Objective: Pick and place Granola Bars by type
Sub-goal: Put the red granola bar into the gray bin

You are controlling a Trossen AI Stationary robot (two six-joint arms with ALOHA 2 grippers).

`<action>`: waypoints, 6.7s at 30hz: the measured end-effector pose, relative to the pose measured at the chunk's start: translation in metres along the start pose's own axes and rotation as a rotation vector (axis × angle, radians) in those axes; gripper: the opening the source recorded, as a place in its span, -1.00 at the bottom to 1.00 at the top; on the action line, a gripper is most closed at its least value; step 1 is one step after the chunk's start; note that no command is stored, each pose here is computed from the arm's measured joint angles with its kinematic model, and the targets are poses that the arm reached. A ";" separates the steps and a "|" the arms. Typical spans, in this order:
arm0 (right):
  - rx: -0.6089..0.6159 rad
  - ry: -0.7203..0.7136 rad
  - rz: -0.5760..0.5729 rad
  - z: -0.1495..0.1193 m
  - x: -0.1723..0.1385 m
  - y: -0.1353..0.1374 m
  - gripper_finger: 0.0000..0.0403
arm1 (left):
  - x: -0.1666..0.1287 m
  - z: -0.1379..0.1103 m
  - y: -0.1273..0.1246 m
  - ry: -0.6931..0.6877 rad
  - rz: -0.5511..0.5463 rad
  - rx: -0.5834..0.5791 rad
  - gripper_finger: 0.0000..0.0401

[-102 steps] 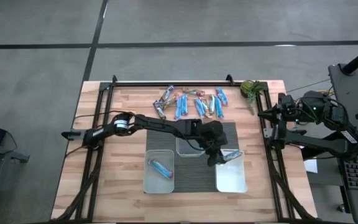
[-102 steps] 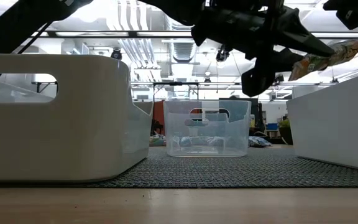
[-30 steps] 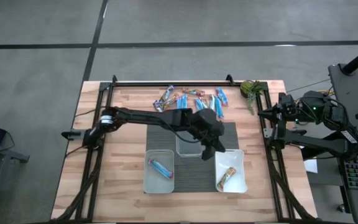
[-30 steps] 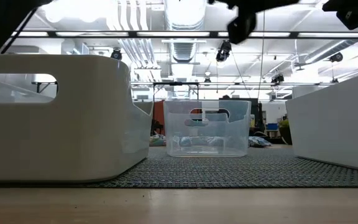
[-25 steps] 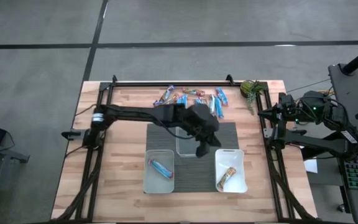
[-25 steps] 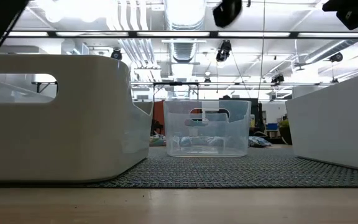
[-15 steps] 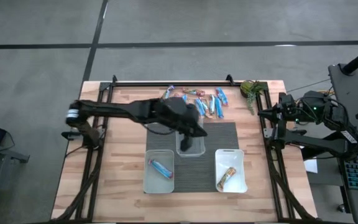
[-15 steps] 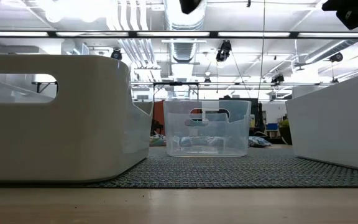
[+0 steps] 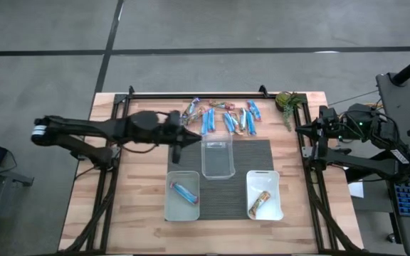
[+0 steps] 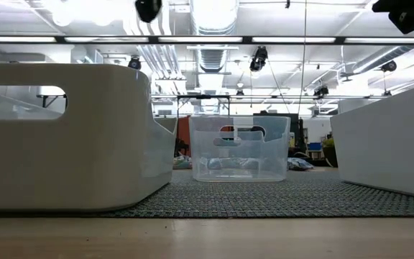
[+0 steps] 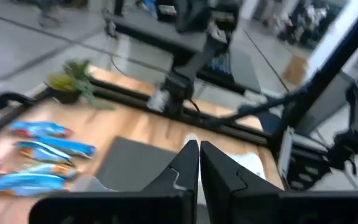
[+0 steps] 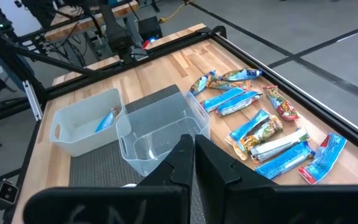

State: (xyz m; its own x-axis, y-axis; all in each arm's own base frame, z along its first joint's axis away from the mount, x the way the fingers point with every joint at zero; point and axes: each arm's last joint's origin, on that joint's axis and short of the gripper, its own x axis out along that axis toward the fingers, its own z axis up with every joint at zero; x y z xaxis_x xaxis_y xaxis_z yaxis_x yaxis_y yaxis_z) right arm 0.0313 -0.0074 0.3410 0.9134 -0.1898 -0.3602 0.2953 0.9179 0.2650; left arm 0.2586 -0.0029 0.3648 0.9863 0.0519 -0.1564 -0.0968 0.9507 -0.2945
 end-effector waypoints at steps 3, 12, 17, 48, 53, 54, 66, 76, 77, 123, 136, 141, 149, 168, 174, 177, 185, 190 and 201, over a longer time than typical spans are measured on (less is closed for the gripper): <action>0.000 -0.009 0.001 0.001 0.000 0.000 -0.96 | -0.020 -0.005 0.005 -0.034 0.049 0.001 -1.00; 0.007 0.007 -0.002 0.005 0.008 0.000 -0.96 | -0.052 -0.016 0.014 -0.100 0.136 0.022 -1.00; 0.010 0.055 -0.013 0.010 0.022 -0.001 -0.96 | -0.056 -0.020 0.016 -0.089 0.147 0.054 -1.00; 0.043 0.075 -0.126 0.073 0.093 -0.015 -0.96 | -0.072 -0.006 0.055 0.049 0.323 0.057 -1.00; 0.086 0.119 -0.198 0.087 0.104 -0.027 -0.96 | -0.072 -0.005 0.057 0.052 0.315 0.060 -1.00; 0.098 0.134 -0.215 0.089 0.107 -0.031 -0.96 | -0.072 -0.005 0.057 0.053 0.315 0.062 -1.00; 0.219 0.272 -0.235 0.106 0.152 -0.074 -0.96 | -0.072 -0.005 0.057 0.055 0.314 0.068 -1.00; 0.262 0.373 -0.256 0.109 0.189 -0.096 -0.96 | -0.072 -0.005 0.057 0.055 0.313 0.066 -1.00; 0.261 0.381 -0.255 0.108 0.191 -0.097 -0.96 | -0.072 -0.005 0.057 0.055 0.313 0.063 -1.00; 0.398 0.564 -0.646 0.080 0.202 -0.168 0.35 | -0.072 -0.004 0.056 0.039 0.314 0.033 -1.00; 0.390 0.620 -0.630 0.073 0.210 -0.172 0.29 | -0.072 -0.004 0.056 0.035 0.313 0.027 -1.00; 0.419 0.682 -0.611 0.062 0.225 -0.183 0.28 | -0.072 -0.004 0.056 0.032 0.313 0.011 -1.00; 0.448 0.773 -0.613 0.042 0.250 -0.201 0.26 | -0.072 -0.004 0.056 0.032 0.313 0.010 -1.00; 0.504 0.831 -0.663 0.021 0.283 -0.225 0.23 | -0.072 -0.004 0.056 0.030 0.317 -0.001 -1.00; 0.516 0.788 -0.673 0.023 0.286 -0.227 0.21 | -0.072 -0.004 0.057 0.028 0.322 -0.001 -1.00; 0.513 0.771 -0.673 0.023 0.287 -0.227 0.22 | -0.072 -0.004 0.057 0.029 0.322 -0.001 -1.00; 0.531 0.753 -0.682 0.017 0.288 -0.229 0.19 | -0.072 -0.004 0.057 0.029 0.322 -0.001 -1.00; 0.535 0.754 -0.684 0.007 0.290 -0.230 0.18 | -0.072 -0.004 0.057 0.029 0.322 -0.001 -1.00; 0.520 0.720 -0.714 0.004 0.291 -0.232 0.17 | -0.072 -0.004 0.057 0.027 0.322 -0.016 -1.00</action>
State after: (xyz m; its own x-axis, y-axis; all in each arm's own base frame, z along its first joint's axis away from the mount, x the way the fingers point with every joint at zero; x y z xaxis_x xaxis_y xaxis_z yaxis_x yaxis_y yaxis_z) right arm 0.2301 -0.2776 0.1784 0.1665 -0.2129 -0.9628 0.9167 0.3930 0.0716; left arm 0.1812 0.0459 0.3556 0.9010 0.3409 -0.2684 -0.4053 0.8820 -0.2405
